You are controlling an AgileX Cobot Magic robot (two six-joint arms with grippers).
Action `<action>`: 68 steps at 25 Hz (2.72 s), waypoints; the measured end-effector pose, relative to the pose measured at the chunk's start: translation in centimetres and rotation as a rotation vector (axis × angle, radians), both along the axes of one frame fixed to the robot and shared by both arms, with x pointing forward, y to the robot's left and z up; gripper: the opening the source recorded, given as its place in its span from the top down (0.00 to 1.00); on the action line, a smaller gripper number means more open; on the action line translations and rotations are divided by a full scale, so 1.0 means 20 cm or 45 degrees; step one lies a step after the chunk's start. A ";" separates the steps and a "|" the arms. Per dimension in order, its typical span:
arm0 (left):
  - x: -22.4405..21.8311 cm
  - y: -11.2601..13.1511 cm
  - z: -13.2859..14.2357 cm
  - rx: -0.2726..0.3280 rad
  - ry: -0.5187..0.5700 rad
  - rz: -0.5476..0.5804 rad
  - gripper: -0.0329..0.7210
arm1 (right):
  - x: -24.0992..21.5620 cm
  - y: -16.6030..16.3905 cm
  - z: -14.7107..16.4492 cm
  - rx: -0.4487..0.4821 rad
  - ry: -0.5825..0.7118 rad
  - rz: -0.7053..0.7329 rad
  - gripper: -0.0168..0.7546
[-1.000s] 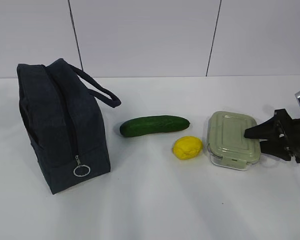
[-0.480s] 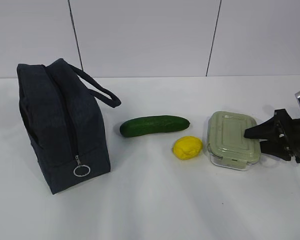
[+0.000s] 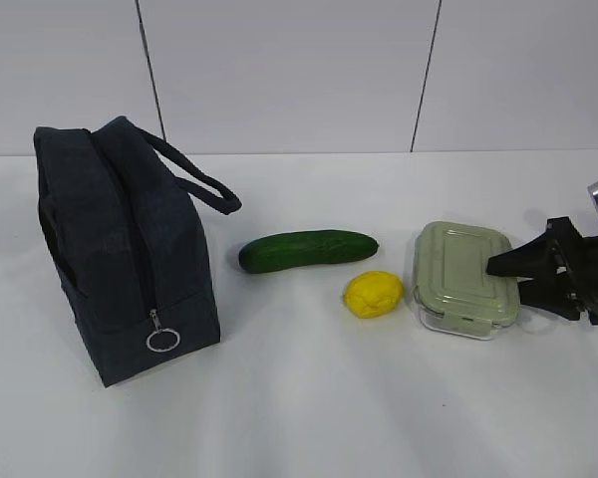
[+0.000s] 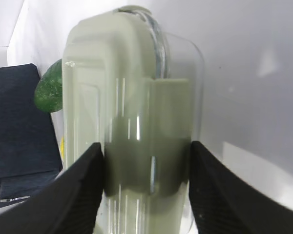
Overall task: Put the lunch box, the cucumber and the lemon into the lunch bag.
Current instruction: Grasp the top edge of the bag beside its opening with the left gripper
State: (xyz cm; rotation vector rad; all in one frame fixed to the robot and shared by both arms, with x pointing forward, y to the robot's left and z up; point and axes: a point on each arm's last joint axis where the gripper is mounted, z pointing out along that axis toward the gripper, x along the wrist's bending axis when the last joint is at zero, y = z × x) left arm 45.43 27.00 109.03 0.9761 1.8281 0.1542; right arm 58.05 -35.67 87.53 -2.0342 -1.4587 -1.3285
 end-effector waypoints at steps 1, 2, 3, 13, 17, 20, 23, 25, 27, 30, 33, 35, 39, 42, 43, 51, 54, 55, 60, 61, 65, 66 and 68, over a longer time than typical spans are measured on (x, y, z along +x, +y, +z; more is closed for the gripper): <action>0.00 0.00 0.00 0.000 0.000 0.000 0.25 | 0.00 0.00 0.00 0.000 0.000 0.000 0.45; 0.00 0.00 0.00 0.000 0.000 0.000 0.25 | 0.00 0.00 0.00 0.000 0.000 0.000 0.45; 0.00 0.00 0.00 0.000 0.000 0.000 0.25 | 0.00 0.00 0.00 0.000 0.000 0.000 0.45; 0.00 0.00 0.00 0.000 0.000 0.000 0.25 | 0.00 0.00 0.00 0.000 0.000 0.000 0.45; 0.00 0.00 0.00 0.000 0.000 0.000 0.25 | 0.00 0.00 0.00 0.000 0.000 0.000 0.45; 0.00 0.00 0.00 0.000 0.000 0.000 0.25 | 0.00 0.00 0.00 0.000 0.000 0.000 0.45; 0.00 0.00 0.00 0.000 0.000 0.000 0.25 | 0.00 0.00 0.00 0.000 -0.008 0.006 0.45; 0.00 0.00 0.00 0.000 0.000 0.000 0.25 | 0.00 0.00 0.00 -0.001 -0.022 0.012 0.45; 0.00 0.00 0.00 0.000 0.000 0.000 0.25 | 0.00 0.00 0.01 0.001 -0.029 0.016 0.45; 0.00 0.00 0.00 0.000 0.000 0.000 0.25 | 0.00 0.00 0.01 0.004 -0.034 0.023 0.45; 0.00 0.00 0.00 0.000 0.000 0.000 0.25 | 0.00 0.01 0.01 0.011 -0.036 0.026 0.45; 0.00 0.00 0.00 0.000 0.000 0.000 0.25 | 0.00 0.01 0.01 0.013 -0.037 0.028 0.45; 0.00 0.00 0.00 0.000 0.000 0.000 0.25 | 0.00 0.01 0.01 0.014 -0.037 0.028 0.45; 0.00 0.00 0.00 0.000 0.000 0.000 0.25 | 0.00 0.01 0.01 0.012 -0.039 0.029 0.47; 0.00 0.00 0.00 0.000 0.000 0.000 0.25 | 0.00 0.01 0.01 0.012 -0.039 0.029 0.48; 0.00 0.00 0.00 0.000 0.000 0.000 0.25 | 0.00 0.01 0.01 0.011 -0.044 0.034 0.48; 0.00 0.00 0.00 0.000 0.000 0.000 0.25 | 0.00 0.01 0.01 0.010 -0.046 0.039 0.48; 0.00 0.00 0.00 0.000 0.000 0.000 0.25 | 0.00 0.01 0.01 0.010 -0.047 0.039 0.48; 0.00 0.00 0.00 0.000 0.000 0.000 0.25 | 0.00 0.01 0.01 0.021 -0.049 0.047 0.48; 0.00 0.00 0.00 0.000 0.000 0.000 0.25 | 0.00 0.01 0.01 0.027 -0.051 0.050 0.48; 0.00 0.00 0.00 0.000 0.000 0.000 0.25 | 0.00 0.02 0.02 0.056 -0.060 0.062 0.48; 0.00 0.00 0.00 0.000 0.000 0.000 0.25 | -0.01 0.02 0.02 0.060 -0.064 0.065 0.48; 0.00 0.00 0.00 0.000 0.000 0.000 0.25 | 0.00 0.02 0.03 0.065 -0.072 0.068 0.48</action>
